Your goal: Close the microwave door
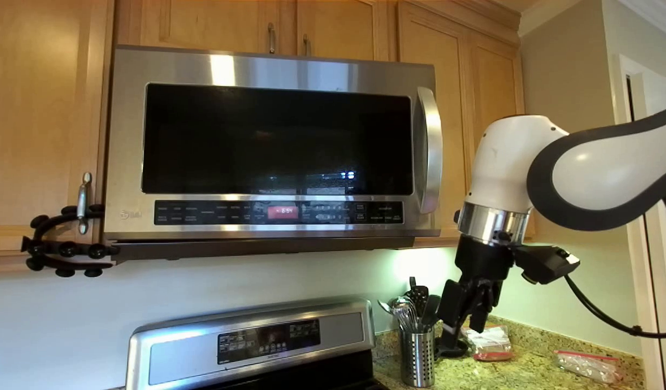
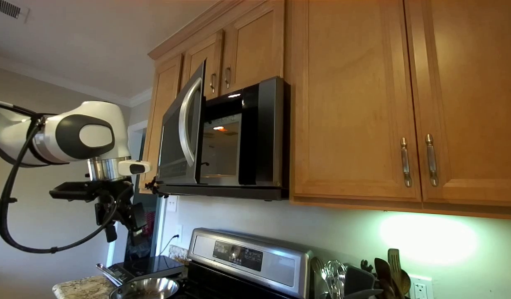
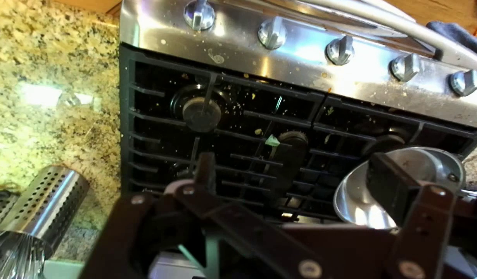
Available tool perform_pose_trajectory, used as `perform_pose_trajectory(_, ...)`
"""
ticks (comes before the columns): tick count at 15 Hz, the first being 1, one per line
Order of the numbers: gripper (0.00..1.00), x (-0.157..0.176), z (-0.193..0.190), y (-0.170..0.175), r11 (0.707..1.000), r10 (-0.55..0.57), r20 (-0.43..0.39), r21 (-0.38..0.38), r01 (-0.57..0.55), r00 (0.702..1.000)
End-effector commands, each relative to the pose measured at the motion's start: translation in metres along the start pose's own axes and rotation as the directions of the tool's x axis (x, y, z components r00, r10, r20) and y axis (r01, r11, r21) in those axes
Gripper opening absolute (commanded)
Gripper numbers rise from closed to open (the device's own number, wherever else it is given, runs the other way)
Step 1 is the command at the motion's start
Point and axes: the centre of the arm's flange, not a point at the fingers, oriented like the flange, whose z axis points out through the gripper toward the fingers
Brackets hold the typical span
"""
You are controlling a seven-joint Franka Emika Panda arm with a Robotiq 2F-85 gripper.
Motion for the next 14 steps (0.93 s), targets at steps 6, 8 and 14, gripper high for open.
perform_pose_trajectory(6, 0.46, 0.036, -0.107, 0.005, 0.984, -0.024, -0.226, -0.180, -0.018, 0.974)
perform_pose_trajectory(8, 0.33, 0.049, -0.122, 0.008, 0.979, -0.029, -0.270, -0.201, -0.027, 0.962)
perform_pose_trajectory(14, 0.03, 0.080, -0.152, 0.018, 0.966, -0.070, -0.352, -0.257, -0.024, 0.933)
